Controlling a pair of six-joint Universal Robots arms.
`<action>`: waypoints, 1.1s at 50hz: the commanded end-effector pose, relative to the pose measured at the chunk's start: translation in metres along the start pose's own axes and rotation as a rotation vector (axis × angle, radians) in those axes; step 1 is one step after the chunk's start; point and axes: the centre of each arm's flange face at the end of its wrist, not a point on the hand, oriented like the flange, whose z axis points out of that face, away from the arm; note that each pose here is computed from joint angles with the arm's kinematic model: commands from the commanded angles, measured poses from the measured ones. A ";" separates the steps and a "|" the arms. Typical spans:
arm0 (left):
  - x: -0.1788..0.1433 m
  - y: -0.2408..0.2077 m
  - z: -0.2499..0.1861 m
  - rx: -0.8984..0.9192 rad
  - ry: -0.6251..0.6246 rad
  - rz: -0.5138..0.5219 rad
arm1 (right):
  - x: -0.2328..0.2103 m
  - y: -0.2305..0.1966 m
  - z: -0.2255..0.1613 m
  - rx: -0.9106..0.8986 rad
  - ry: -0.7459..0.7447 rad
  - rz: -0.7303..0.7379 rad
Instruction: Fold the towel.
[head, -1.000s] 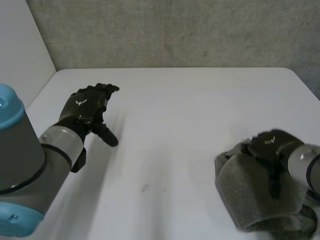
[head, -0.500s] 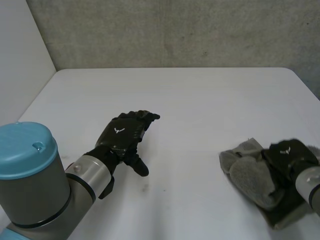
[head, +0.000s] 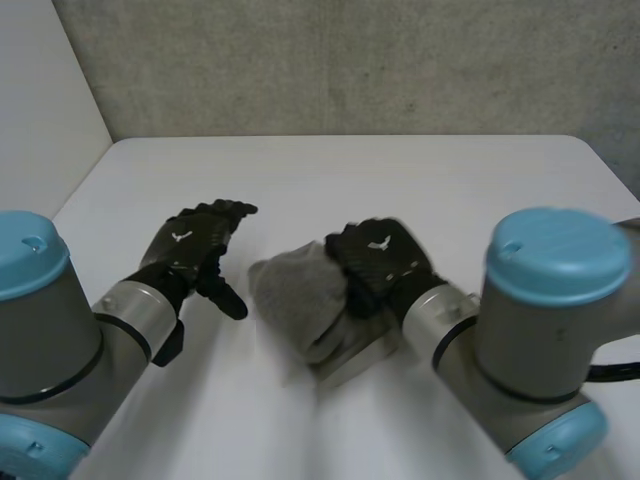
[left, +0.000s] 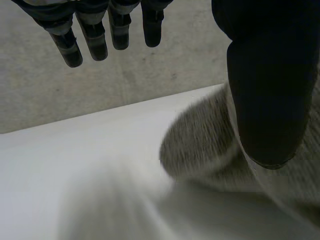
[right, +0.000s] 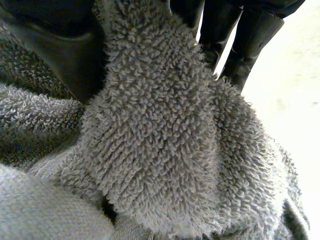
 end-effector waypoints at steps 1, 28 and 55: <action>-0.004 0.000 0.002 -0.002 -0.012 -0.001 | -0.017 0.034 -0.003 -0.150 -0.050 -0.074; 0.004 0.001 -0.034 -0.181 -0.023 -0.150 | 0.067 -0.047 -0.018 -0.133 0.101 -0.024; -0.009 0.058 -0.008 -0.356 -0.095 -0.281 | 0.100 -0.004 0.065 -0.347 0.047 0.096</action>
